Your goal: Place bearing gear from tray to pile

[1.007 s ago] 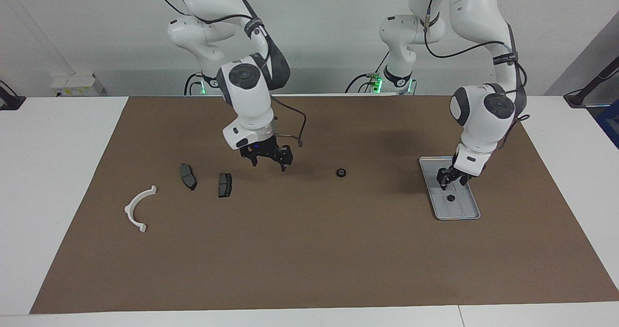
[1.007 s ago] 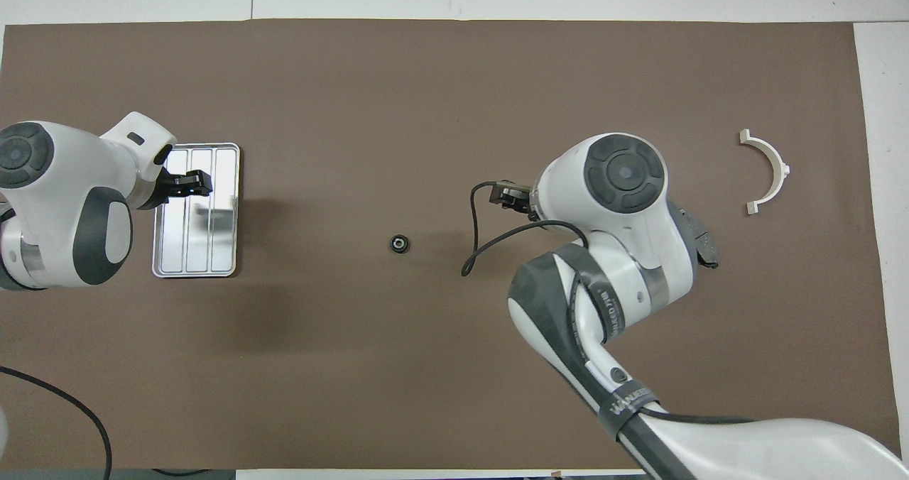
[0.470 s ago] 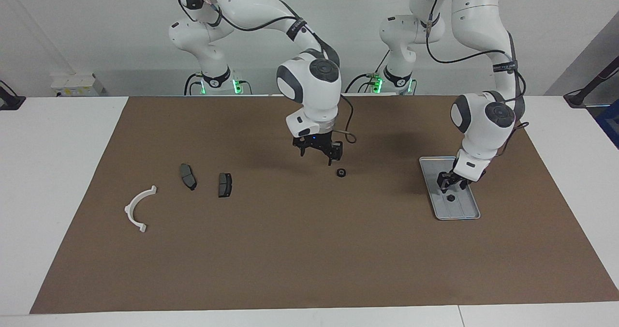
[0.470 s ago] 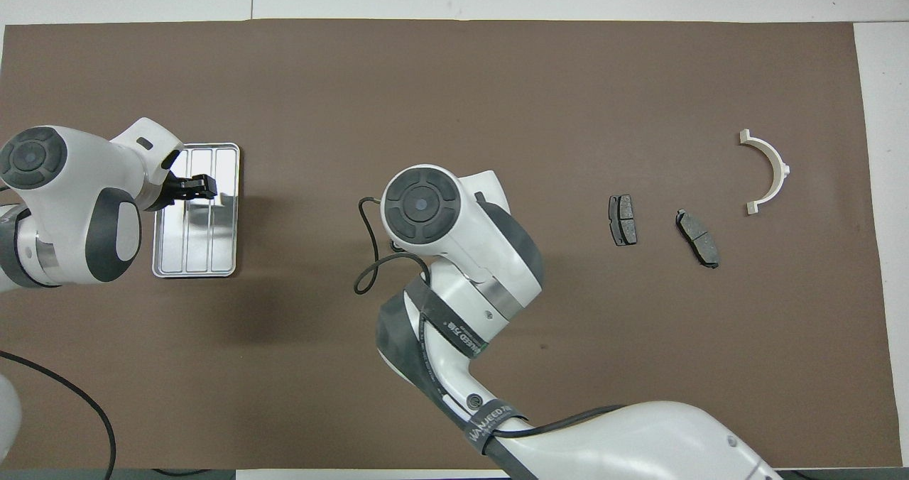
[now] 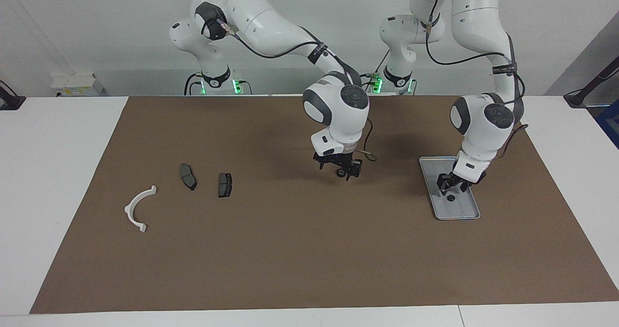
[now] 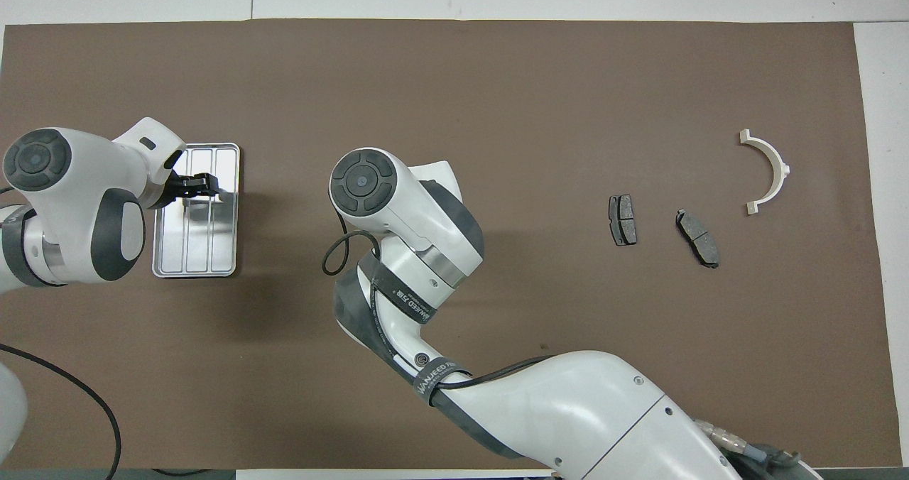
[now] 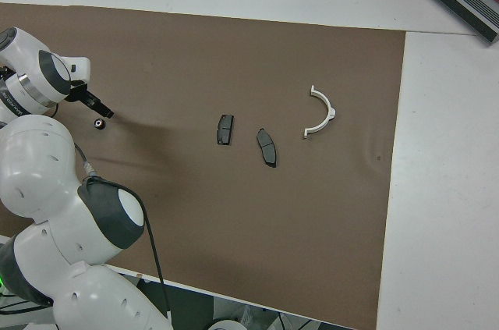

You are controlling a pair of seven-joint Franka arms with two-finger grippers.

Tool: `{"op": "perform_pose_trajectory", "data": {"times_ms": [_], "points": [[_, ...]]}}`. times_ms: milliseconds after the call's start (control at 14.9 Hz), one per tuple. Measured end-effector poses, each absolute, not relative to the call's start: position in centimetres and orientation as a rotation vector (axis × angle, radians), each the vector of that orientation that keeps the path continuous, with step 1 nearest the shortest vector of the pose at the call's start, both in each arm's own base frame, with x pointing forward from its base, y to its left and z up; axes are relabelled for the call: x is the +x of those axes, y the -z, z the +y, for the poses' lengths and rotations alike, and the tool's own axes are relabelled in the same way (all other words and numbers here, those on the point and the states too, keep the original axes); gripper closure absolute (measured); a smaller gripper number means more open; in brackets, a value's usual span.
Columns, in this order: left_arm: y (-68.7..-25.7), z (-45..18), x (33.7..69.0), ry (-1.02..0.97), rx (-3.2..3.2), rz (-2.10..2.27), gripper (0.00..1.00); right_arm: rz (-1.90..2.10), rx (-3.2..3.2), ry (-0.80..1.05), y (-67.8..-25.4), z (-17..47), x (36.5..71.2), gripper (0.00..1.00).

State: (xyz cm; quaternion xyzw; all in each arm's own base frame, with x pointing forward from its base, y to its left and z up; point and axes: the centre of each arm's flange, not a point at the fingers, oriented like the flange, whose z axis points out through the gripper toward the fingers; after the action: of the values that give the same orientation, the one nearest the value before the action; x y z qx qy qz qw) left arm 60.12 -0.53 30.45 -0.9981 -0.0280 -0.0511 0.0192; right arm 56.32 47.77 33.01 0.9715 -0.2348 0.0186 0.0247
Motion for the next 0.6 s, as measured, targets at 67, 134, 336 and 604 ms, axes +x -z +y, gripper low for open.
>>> {"op": "perform_pose_trajectory", "data": {"times_ms": [67,134,336,604], "points": [[-30.2,-0.5,60.1,0.157,-3.098,-0.086,0.29,-0.722,3.018,-0.069,-32.9,48.2,56.2,0.00],[-30.1,-0.5,60.2,0.158,-3.098,-0.086,0.29,-0.719,3.039,-0.088,-32.9,48.6,56.2,0.00],[-29.9,-0.5,60.3,0.170,-3.098,-0.085,0.30,-0.702,3.060,-0.101,-31.9,49.4,55.7,0.00],[-29.8,-1.0,60.3,0.175,-3.107,-0.083,0.63,-0.669,3.049,-0.070,-28.0,49.4,54.2,0.00]]}}
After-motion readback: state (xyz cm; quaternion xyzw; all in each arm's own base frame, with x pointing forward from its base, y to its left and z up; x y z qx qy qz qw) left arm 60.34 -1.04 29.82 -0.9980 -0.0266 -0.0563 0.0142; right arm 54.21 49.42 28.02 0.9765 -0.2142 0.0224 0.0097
